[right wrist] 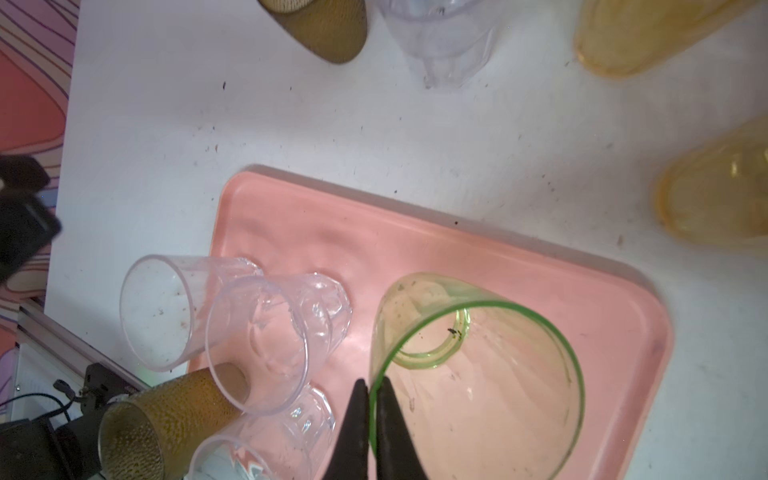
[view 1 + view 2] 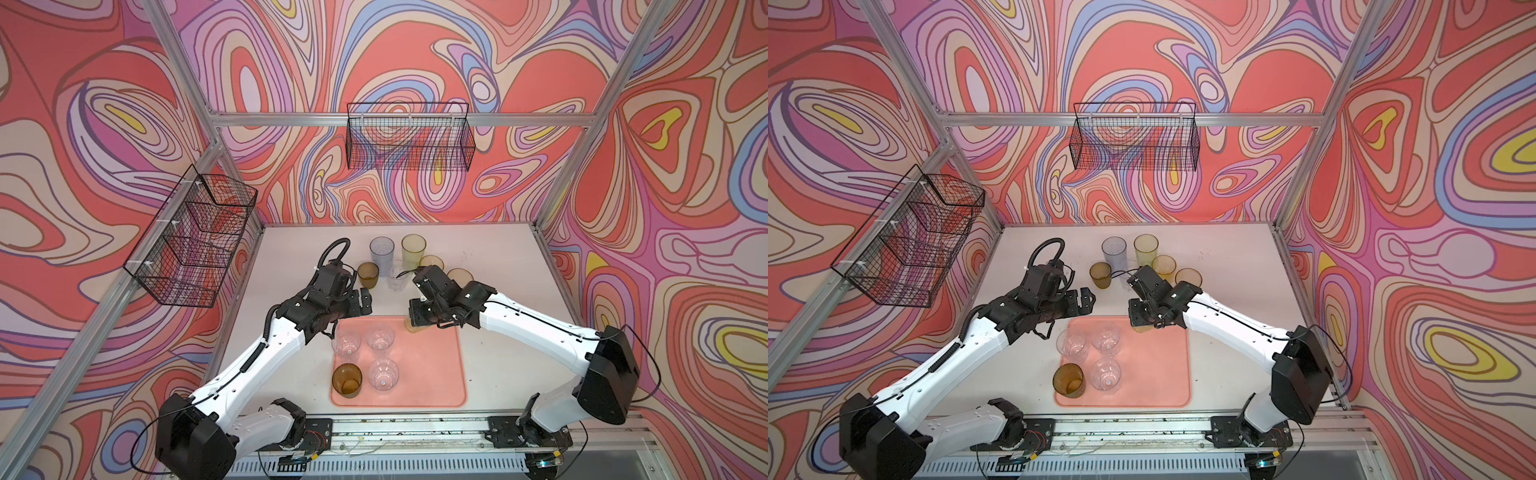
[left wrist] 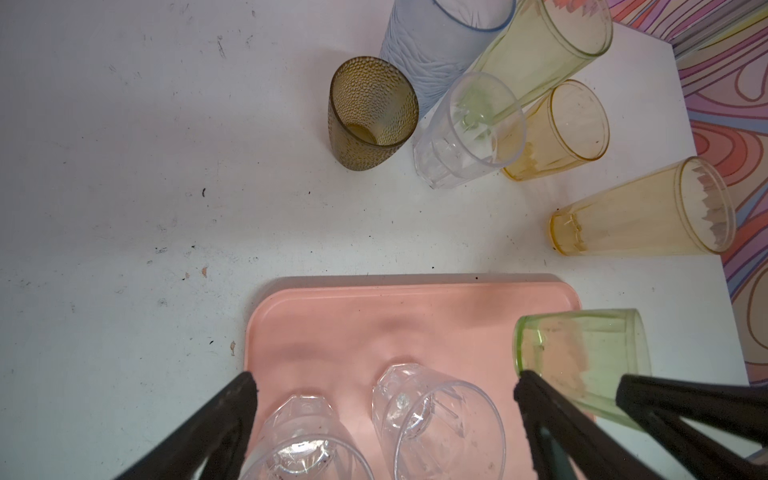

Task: Place the glasses into the tray
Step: 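Carry the green glass with the right gripper onto the pink tray beside the clear glasses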

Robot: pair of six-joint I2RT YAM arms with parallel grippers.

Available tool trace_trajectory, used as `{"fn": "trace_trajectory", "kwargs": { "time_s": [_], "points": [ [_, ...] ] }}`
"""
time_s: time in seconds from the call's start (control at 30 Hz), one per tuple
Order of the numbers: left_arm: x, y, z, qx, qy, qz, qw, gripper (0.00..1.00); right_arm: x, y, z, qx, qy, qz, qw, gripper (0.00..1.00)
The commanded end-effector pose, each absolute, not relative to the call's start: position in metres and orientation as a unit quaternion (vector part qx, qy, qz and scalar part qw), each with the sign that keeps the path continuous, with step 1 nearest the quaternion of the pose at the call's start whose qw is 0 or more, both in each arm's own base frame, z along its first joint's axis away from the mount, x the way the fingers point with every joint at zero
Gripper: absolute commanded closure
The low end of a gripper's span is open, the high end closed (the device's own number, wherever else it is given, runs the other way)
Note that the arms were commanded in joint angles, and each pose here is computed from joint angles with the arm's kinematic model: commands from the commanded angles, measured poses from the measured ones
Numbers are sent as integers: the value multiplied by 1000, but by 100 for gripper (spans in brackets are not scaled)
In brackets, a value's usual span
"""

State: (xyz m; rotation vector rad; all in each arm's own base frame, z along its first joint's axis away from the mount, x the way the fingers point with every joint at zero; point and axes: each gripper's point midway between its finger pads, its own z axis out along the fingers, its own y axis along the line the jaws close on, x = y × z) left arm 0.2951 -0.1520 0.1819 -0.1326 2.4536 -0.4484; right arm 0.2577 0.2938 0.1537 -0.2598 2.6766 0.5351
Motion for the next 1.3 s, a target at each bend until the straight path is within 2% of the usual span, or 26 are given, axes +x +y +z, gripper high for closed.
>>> {"fn": "trace_trajectory", "kwargs": {
  "time_s": [0.0, 0.43, 0.73, 1.27],
  "points": [
    [299, -152, 178, -54, 930, -175, 318, 0, 239, 290, 142, -83, 962, 177, 191, 100],
    [303, -155, 166, -73, 925, -197, 318, 0, 176, 295, 113, -86, 971, 160, 157, 100],
    [308, -150, 172, -76, 923, -184, 330, 0, 164, 298, 108, -84, 977, 121, 156, 100],
    [309, -146, 179, -75, 920, -180, 341, 0, 140, 320, 92, -82, 980, 129, 130, 100]
  ]
}}
